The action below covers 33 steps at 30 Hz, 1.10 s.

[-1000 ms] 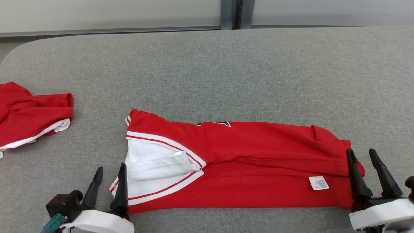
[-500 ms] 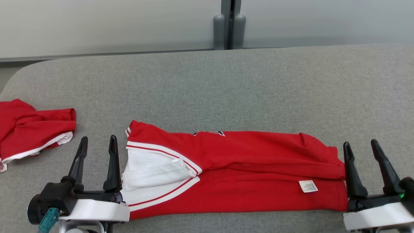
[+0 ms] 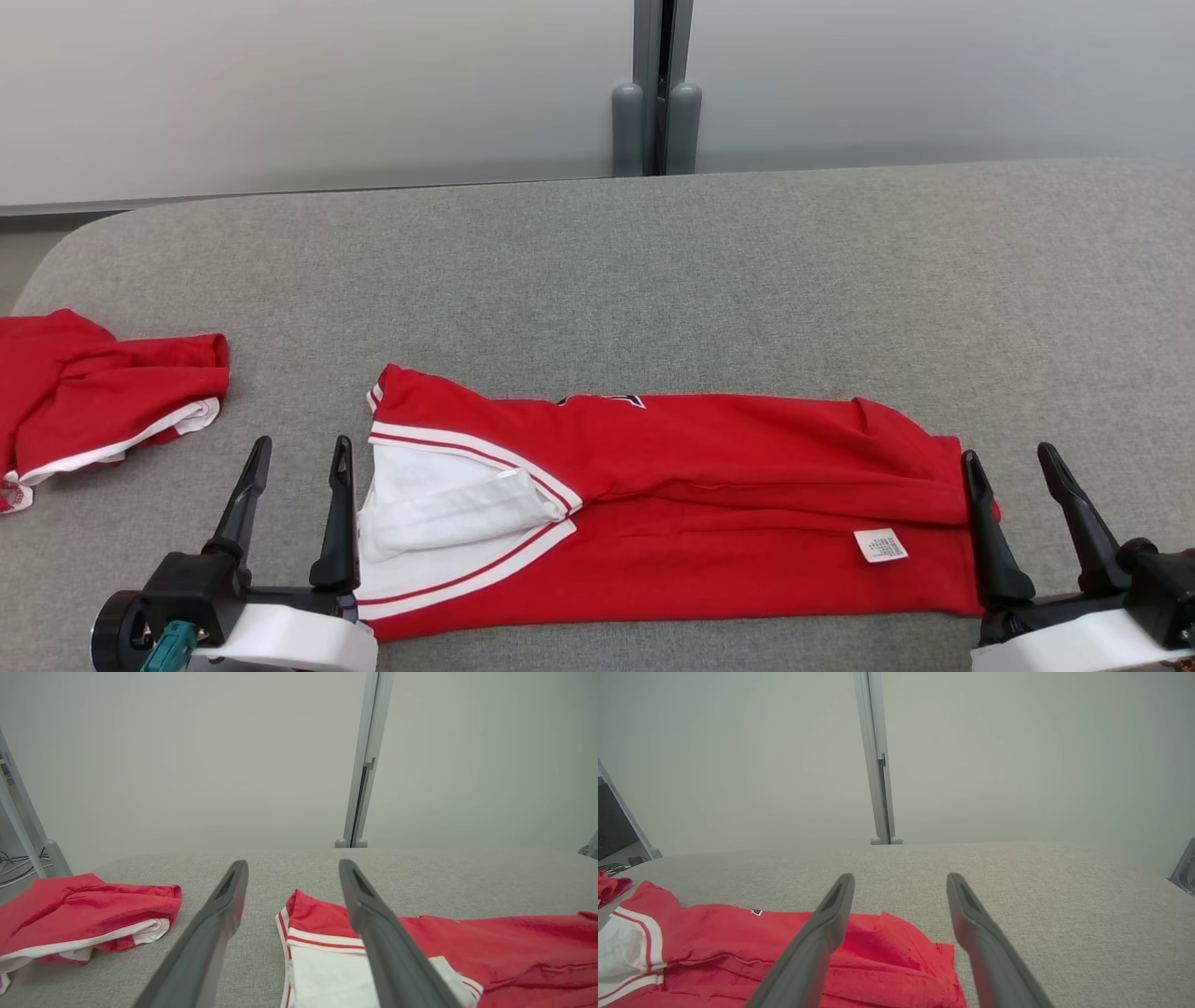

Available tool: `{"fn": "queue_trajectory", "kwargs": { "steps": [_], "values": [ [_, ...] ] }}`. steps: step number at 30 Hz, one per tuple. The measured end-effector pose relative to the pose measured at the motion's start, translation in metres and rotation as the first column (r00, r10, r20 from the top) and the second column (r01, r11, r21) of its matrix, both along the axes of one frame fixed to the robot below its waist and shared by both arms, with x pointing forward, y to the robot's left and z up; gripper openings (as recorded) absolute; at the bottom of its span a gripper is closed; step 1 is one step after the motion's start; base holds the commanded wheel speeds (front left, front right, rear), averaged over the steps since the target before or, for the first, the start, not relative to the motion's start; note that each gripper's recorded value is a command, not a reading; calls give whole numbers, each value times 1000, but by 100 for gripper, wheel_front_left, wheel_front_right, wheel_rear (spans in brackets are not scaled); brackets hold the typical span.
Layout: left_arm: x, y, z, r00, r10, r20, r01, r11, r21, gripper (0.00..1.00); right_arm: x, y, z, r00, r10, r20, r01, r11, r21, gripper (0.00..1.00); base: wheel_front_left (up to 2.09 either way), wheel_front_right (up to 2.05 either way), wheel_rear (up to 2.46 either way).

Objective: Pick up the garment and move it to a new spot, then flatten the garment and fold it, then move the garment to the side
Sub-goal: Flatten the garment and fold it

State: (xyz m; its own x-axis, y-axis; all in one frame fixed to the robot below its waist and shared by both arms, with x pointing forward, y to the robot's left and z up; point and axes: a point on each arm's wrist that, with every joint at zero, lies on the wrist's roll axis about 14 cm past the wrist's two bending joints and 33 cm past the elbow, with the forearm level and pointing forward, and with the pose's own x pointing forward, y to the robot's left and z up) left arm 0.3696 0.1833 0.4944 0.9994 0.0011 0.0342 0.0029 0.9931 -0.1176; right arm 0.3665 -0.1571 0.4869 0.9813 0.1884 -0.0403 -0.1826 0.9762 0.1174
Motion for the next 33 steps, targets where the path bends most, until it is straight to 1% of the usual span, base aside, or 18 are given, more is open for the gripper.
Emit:
{"fn": "queue_trajectory", "kwargs": {
  "steps": [9, 12, 14, 18, 19, 20, 22, 27, 31, 33],
  "values": [
    [1, 2, -1, 1000, 4, 0, -4, 1000, 7, 100, 2, -1, -3, 1000, 0, -8, 0, 1000, 0, 100, 0, 0, 0],
    [3, 1, 1, 1000, 1, 8, -1, 1000, 6, 100, 4, -7, -8, 999, -21, -24, 20, 1000, -3, 100, 0, 0, 0],
    [6, 0, 0, 1000, -2, 7, 2, 1000, 8, 100, 7, -15, -18, 998, -43, -53, 43, 999, -6, 100, 0, 0, 0],
    [13, -4, -1, 1000, -9, 7, 9, 1000, -2, 100, 13, -31, -52, 984, -89, -154, 88, 996, -14, 100, 0, 0, 0],
    [15, -4, -2, 1000, -9, 5, 9, 1000, -5, 100, 14, -33, -60, 980, -97, -176, 96, 995, -11, 100, 0, 0, 0],
    [15, -4, -2, 1000, -9, 5, 9, 1000, -5, 100, 14, -33, -60, 980, -97, -176, 96, 995, -11, 100, 0, 0, 0],
    [19, -5, -4, 1000, -11, 2, 11, 1000, -5, 100, 16, -34, -79, 967, -101, -233, 102, 995, -7, 100, 0, 0, 0],
    [25, -3, -10, 1000, -7, -13, 6, 1000, -13, 100, 8, -12, -125, 924, -52, -380, 69, 997, 32, 100, 0, 0, 0],
    [26, 1, -15, 1000, 7, -27, -7, 1000, -14, 100, 4, 0, -142, 899, -23, -437, 58, 996, 67, 100, 0, 0, 0],
    [26, 1, -16, 1000, 8, -30, -8, 1000, -14, 100, 5, 4, -144, 897, -16, -441, 58, 995, 83, 31, 0, 0, 0]
  ]
}}
